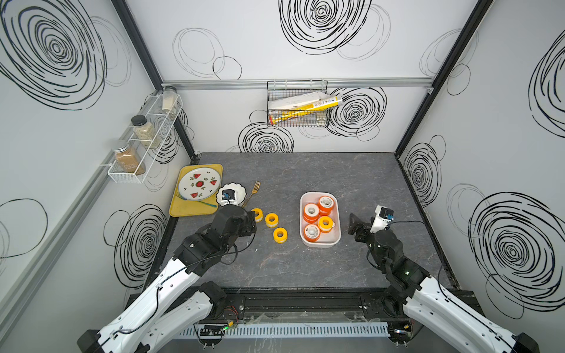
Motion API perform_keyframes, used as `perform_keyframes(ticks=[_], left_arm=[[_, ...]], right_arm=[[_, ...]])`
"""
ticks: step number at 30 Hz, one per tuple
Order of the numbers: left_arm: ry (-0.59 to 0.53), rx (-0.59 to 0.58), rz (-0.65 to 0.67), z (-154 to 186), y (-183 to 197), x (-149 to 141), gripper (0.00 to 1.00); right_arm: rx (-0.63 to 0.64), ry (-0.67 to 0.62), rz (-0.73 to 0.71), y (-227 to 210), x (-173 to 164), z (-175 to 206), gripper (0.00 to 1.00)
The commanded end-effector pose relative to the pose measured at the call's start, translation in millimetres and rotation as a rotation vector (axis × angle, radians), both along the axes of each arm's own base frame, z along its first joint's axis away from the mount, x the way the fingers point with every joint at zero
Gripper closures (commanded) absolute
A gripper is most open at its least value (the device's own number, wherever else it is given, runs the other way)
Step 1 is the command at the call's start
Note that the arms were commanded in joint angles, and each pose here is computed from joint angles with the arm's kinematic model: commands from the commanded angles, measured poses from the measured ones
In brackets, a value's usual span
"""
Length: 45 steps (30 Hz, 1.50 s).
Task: Put the sealing tape into the storage box
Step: Pick up the sealing tape at the center of the board.
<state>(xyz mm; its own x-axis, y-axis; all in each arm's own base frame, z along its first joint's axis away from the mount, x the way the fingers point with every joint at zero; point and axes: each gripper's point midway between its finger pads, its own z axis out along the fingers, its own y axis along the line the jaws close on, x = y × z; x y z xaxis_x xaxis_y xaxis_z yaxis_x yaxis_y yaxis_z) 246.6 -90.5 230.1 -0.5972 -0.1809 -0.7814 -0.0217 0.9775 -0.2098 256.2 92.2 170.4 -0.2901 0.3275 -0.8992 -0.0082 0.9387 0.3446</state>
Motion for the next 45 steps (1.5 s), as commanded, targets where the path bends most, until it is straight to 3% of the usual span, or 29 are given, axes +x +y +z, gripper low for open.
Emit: perform_keyframes(ticks=[1, 6, 8, 17, 21, 30, 33, 45], left_arm=[[-0.045, -0.018, -0.006, 6.5, -1.3, 4.2, 0.21], [-0.058, -0.028, -0.013, 8.7, -1.5, 2.5, 0.21], [-0.059, -0.029, -0.013, 9.0, -1.6, 2.4, 0.21], [-0.057, -0.025, -0.005, 8.4, -0.4, 3.2, 0.21], [-0.063, -0.026, -0.001, 9.7, 0.7, 3.0, 0.21], [-0.061, -0.025, 0.005, 8.9, 1.6, 3.4, 0.21], [-0.057, -0.022, 0.004, 7.6, 1.2, 3.8, 0.21], [-0.059, -0.021, 0.012, 8.2, 2.9, 3.4, 0.21]], right_arm=[[-0.010, -0.005, -0.002, 0.9, 2.5, 6.1, 0.07], [-0.064, 0.031, 0.025, 8.0, 7.1, 14.3, 0.08], [-0.092, 0.032, 0.101, 23.0, 10.2, 20.4, 0.08], [-0.132, 0.183, 0.661, 147.5, 13.6, 38.2, 0.17], [-0.219, 0.256, 0.773, 193.6, 14.2, 24.3, 0.15], [-0.424, 0.440, 0.882, 275.2, 16.5, -40.1, 0.10], [-0.449, 0.523, 0.890, 288.2, 18.7, -67.2, 0.10], [-0.565, 0.638, 0.876, 309.9, 14.2, -131.3, 0.08]])
